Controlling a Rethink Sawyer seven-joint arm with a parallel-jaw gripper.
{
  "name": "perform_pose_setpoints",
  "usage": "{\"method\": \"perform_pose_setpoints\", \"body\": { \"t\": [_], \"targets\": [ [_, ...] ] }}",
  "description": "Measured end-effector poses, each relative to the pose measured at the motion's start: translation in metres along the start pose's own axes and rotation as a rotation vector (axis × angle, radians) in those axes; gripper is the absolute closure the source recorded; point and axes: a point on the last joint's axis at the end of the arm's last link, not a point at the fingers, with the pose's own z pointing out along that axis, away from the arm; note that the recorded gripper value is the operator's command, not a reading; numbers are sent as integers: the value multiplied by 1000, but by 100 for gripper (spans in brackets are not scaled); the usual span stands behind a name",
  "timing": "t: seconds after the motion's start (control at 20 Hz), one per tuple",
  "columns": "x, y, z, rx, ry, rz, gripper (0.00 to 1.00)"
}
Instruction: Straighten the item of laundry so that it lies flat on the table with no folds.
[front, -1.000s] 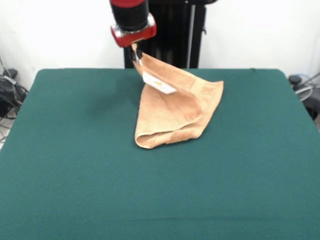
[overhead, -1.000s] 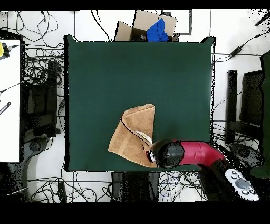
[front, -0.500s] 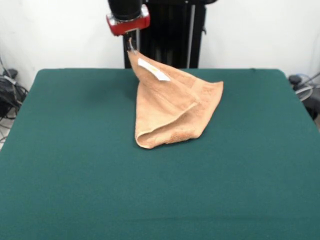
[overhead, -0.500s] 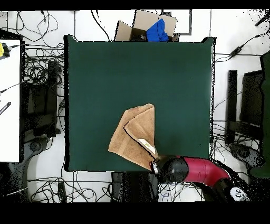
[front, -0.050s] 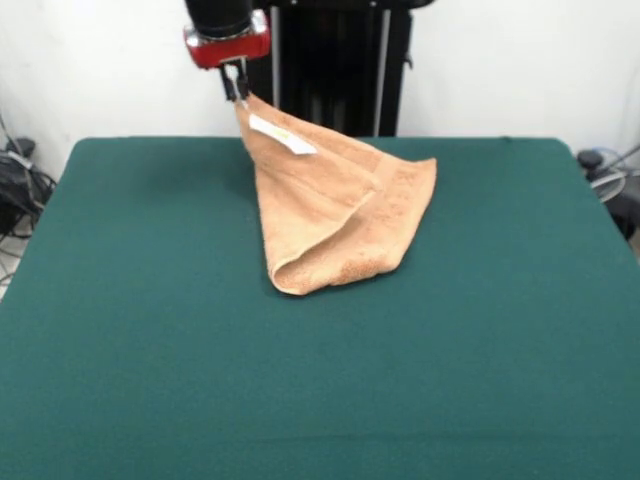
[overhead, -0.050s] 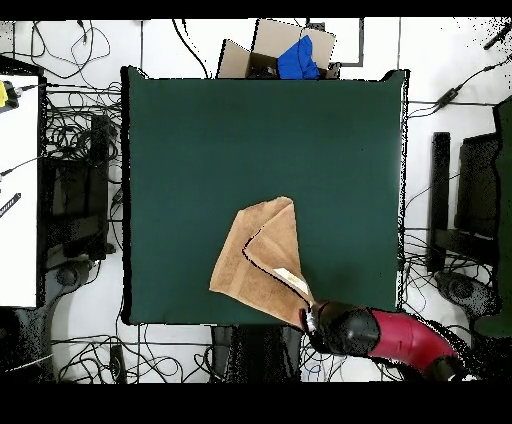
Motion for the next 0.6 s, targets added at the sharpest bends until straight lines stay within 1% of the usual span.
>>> {"method": "perform_pose_setpoints", "body": {
  "t": [0.2, 0.3, 0.35, 0.4, 0.6],
  "targets": [
    [8, -17, 4, -16, -13, 42, 100],
    [12, -32, 10, -28, -27, 71, 100],
    [12, -34, 11, -29, -29, 74, 100],
    [13, -45, 15, -34, -44, 82, 100],
    [9, -58, 20, -41, -62, 71, 100]
  ]
}}
